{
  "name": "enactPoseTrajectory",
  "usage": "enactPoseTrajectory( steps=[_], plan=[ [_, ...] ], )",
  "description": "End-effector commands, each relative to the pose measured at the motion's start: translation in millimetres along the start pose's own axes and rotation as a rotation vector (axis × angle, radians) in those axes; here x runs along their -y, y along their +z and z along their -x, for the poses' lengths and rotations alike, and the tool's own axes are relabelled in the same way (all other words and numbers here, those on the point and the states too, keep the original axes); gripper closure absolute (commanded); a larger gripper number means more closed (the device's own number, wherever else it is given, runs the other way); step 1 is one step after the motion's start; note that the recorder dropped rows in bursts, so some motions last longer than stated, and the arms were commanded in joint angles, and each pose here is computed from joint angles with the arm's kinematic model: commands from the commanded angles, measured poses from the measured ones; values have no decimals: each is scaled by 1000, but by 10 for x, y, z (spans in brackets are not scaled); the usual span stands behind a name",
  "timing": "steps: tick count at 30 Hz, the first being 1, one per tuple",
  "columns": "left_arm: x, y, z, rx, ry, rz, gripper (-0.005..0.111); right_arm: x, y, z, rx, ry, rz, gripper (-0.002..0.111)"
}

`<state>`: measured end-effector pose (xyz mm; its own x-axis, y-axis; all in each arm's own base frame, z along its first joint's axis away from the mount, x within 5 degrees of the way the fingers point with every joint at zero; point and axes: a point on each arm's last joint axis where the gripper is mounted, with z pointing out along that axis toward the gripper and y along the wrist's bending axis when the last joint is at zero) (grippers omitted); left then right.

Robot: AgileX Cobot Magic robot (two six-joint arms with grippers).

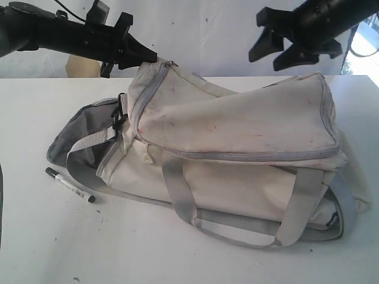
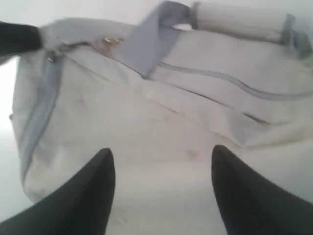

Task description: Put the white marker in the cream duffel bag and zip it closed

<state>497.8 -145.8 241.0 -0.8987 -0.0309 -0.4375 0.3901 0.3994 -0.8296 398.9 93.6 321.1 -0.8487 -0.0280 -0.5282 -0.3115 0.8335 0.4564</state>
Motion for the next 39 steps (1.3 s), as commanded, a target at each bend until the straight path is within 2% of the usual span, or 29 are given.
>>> enactPoseTrajectory(
  steps=[1,3,6,9,14,20,33,39],
  plan=[
    [87,-53,14,-1,85,-26,107,-288,157,69,113,-47,47,54],
    [87,-53,14,-1,110,-26,107,-372,303,59,116,25,78,54],
    [83,-53,13,-2,161,-23,107,-414,539,23,69,243,149,61],
    [76,-53,8,-7,204,-15,107,-419,706,24,56,345,245,65],
    [73,-43,1,-15,244,-8,107,-367,866,94,123,485,319,65],
    [100,-14,-5,-13,266,-21,107,-322,1055,166,196,547,361,65],
    [214,142,-53,-28,295,-60,107,-236,1592,-13,31,699,480,65],
    [215,141,-52,-27,294,-62,107,-196,1627,5,68,727,460,66]
  ],
)
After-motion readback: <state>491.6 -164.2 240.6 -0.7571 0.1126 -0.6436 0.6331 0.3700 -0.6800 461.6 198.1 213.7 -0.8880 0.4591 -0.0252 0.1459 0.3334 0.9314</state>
